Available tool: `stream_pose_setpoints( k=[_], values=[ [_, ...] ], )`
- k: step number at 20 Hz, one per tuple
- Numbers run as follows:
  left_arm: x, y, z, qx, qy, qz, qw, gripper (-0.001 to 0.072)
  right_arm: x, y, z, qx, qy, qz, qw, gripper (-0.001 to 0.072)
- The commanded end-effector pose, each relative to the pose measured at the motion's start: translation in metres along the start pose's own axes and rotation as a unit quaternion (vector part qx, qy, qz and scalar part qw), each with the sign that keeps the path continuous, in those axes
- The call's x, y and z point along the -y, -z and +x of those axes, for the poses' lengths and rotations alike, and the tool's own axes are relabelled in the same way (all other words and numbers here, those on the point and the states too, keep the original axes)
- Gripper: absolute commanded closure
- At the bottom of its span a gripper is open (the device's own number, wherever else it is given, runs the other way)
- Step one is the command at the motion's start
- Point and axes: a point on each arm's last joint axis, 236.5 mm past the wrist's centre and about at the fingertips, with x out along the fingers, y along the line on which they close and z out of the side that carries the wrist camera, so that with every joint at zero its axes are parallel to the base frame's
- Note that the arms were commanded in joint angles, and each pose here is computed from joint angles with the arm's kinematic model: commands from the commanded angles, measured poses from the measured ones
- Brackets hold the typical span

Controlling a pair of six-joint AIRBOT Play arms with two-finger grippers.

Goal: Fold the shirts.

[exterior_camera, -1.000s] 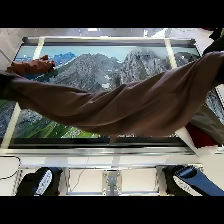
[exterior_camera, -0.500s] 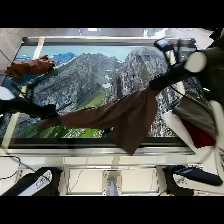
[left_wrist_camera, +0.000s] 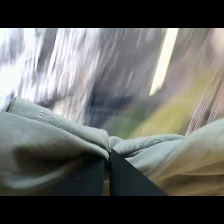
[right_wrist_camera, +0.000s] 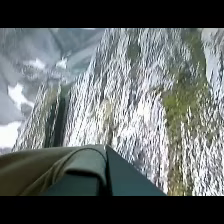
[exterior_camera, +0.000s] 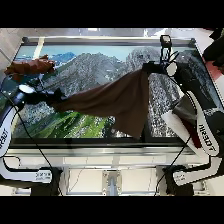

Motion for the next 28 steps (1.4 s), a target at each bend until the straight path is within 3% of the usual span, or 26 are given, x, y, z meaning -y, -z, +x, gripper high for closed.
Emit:
stream_pose_setpoints(
  k=[1,2,3,8,12,14,16,19,23,28],
  values=[
    [0.018,-0.049,-0.007,0.073,0.023,-0.015,0.997,0.0475,0.004,-0.022,0.003,0.051,0.003,0.018,0.999,0.0544],
    [0.021,-0.050,-0.009,0.071,0.027,-0.012,0.997,0.0178,0.003,-0.013,0.004,0.031,0.002,0.018,0.999,0.0346],
    [0.026,-0.050,-0.012,0.066,0.032,-0.009,0.997,0.0002,0.005,-0.002,0.003,0.008,0.003,0.019,1.000,0.0284],
    [0.032,-0.057,-0.076,0.075,0.045,0.006,0.996,0.0008,0.059,0.064,-0.045,-0.173,0.049,0.027,0.983,0.0283],
    [-0.026,-0.043,-0.146,0.105,-0.051,0.022,0.993,0.0010,0.112,0.124,-0.107,-0.294,0.064,0.079,0.950,0.0281],
    [-0.060,-0.003,-0.149,0.092,-0.081,-0.039,0.992,0.0009,0.104,0.163,-0.113,-0.328,0.018,0.139,0.934,0.0279],
    [-0.075,0.039,-0.130,0.076,-0.071,-0.106,0.989,0.0009,0.079,0.191,-0.094,-0.316,-0.046,0.233,0.918,0.0214],
    [-0.072,0.049,-0.104,0.115,-0.017,-0.187,0.975,0.0010,0.046,0.175,-0.052,-0.222,-0.137,0.338,0.904,0.0200],
    [-0.067,0.039,-0.076,0.139,-0.007,-0.141,0.980,0.0010,0.017,0.206,-0.020,-0.263,-0.168,0.358,0.880,0.0201],
    [-0.048,0.049,-0.028,0.098,0.018,-0.106,0.989,0.0010,0.024,0.224,-0.013,-0.279,-0.148,0.341,0.886,0.0202]
  ],
)
